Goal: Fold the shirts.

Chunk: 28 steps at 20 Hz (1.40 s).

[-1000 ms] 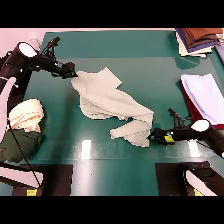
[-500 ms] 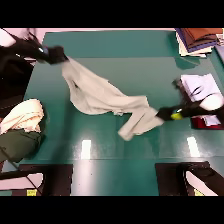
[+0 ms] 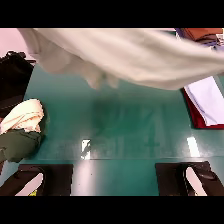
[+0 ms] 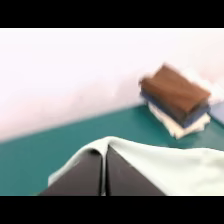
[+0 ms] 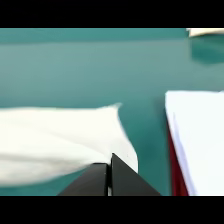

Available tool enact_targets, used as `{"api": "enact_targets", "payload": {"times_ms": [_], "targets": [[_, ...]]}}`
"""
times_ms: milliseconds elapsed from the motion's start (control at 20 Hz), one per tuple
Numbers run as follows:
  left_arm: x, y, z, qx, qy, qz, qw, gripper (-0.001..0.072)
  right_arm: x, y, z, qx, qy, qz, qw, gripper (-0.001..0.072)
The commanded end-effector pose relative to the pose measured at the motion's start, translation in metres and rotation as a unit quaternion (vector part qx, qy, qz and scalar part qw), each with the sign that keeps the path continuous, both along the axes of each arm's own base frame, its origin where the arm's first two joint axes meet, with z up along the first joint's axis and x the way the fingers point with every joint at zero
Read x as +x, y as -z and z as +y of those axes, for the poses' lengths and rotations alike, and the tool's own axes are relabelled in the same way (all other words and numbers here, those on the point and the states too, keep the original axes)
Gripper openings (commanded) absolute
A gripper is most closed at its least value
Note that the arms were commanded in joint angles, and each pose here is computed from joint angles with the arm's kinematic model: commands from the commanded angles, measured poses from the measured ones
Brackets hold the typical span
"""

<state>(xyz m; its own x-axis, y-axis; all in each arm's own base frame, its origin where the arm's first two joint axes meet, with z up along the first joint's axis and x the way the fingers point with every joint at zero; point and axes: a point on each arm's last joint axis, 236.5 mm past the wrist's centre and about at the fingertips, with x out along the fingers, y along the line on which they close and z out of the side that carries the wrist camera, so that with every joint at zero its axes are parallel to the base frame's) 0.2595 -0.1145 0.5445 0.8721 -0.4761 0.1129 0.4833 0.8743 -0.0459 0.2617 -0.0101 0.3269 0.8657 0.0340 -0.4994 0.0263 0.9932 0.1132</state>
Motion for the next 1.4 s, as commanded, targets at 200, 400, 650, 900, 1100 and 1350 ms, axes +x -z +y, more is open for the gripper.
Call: {"api": "enact_targets", "payload": {"times_ms": [200, 400, 650, 900, 1100, 1350], "targets": [[-0.043, -0.019, 0.004, 0.003, -0.007, -0.041, 0.999, 0.0022, -0.004, -0.029, 0.004, -0.022, -0.026, 0.037, 0.999, 0.0017], [0.060, 0.103, -0.007, 0.045, 0.014, 0.163, 0.986, 0.0022, 0.051, 0.047, 0.028, 0.000, -0.081, 0.160, 0.984, 0.0017], [0.173, 0.328, -0.002, 0.088, 0.017, 0.423, 0.902, 0.0023, 0.104, 0.210, 0.028, -0.031, -0.080, 0.368, 0.926, 0.0017], [0.241, 0.440, 0.003, 0.039, -0.018, 0.505, 0.862, 0.0668, 0.173, 0.266, 0.024, -0.025, -0.072, 0.375, 0.924, 0.0233], [0.229, 0.441, 0.028, 0.021, -0.032, 0.537, 0.843, 0.0663, 0.182, 0.249, 0.023, -0.032, -0.080, 0.372, 0.924, 0.0383], [0.153, 0.476, 0.075, 0.029, -0.057, 0.620, 0.782, 0.0662, 0.129, 0.241, 0.071, 0.074, -0.169, 0.376, 0.908, 0.0353]]}}
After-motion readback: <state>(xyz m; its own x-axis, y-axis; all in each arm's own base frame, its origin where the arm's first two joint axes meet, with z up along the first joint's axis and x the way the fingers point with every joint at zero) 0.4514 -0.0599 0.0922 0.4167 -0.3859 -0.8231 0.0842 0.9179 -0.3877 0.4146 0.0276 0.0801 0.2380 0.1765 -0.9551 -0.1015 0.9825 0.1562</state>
